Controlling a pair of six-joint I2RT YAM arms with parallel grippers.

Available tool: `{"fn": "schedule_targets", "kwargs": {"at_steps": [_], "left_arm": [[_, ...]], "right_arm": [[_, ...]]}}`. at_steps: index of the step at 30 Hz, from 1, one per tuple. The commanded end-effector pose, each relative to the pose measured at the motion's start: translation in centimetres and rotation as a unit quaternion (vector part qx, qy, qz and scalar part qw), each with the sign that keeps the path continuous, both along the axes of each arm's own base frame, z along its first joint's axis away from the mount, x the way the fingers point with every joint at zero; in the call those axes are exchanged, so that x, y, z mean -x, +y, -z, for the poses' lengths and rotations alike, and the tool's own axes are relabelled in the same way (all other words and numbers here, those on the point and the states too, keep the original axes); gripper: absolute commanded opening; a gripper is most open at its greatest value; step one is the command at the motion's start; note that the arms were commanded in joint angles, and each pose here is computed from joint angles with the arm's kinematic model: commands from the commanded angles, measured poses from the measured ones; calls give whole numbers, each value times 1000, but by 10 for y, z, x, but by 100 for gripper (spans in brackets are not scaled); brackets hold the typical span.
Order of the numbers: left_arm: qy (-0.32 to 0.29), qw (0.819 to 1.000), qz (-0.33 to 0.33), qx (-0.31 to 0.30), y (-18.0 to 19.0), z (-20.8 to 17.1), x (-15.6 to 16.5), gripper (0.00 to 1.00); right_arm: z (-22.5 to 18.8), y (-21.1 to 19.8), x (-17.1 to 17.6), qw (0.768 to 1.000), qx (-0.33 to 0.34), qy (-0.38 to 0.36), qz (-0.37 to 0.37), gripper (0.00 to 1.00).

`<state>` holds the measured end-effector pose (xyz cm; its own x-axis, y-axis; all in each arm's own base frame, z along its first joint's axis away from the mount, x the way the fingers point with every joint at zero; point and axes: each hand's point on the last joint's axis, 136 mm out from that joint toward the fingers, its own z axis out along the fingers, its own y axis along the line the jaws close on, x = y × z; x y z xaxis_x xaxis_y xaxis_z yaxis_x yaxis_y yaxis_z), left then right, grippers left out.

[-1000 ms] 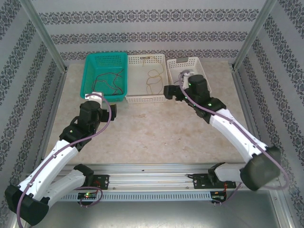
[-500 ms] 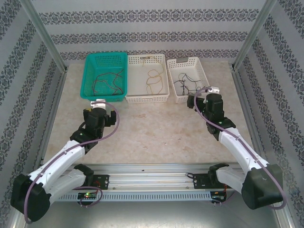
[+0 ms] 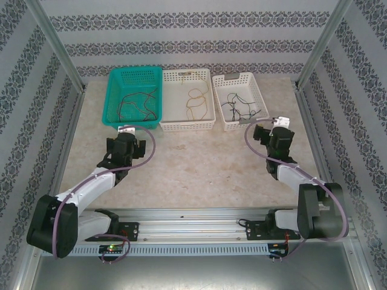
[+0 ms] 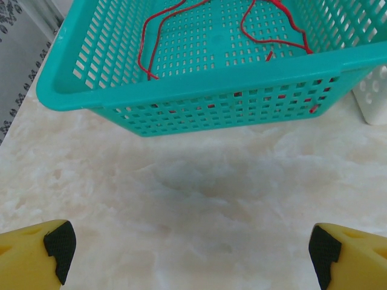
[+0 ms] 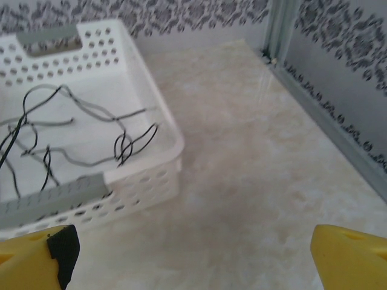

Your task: Untangle the cables

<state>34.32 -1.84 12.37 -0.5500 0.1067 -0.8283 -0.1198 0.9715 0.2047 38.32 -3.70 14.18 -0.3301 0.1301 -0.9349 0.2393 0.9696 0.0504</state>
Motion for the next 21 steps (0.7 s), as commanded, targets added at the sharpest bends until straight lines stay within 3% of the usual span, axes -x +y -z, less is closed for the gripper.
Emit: {"fn": "schedule_targets", "kwargs": {"at_steps": [1,5,11,13,15,18,20,21], "left_arm": [[-56,998,9,15,2,-14,-14,100],[-55,998,-8,26,12,4,-23,100],[-114,992,-41,33,26,8,-35,100],[-70,994,-69,43,38,19,-42,100],[-48,996,-56,57,42,26,-52,100],[-85,993,-23,73,47,18,-54,100],[-167,983,-12,78,50,31,-41,100],[-172,983,0,68,46,27,-44,100]], "right_arm": [[-19,13,-5,998,-2,-41,-44,98],[6,2,7,999,10,-44,-9,98],[34,30,-4,995,44,-50,-70,98],[33,36,1,994,73,-57,-57,98],[36,25,-1,997,53,-40,-42,98],[35,30,1,996,54,-48,-58,98],[33,39,2,994,73,-53,-66,98],[33,39,4,993,72,-57,-70,98]]}}
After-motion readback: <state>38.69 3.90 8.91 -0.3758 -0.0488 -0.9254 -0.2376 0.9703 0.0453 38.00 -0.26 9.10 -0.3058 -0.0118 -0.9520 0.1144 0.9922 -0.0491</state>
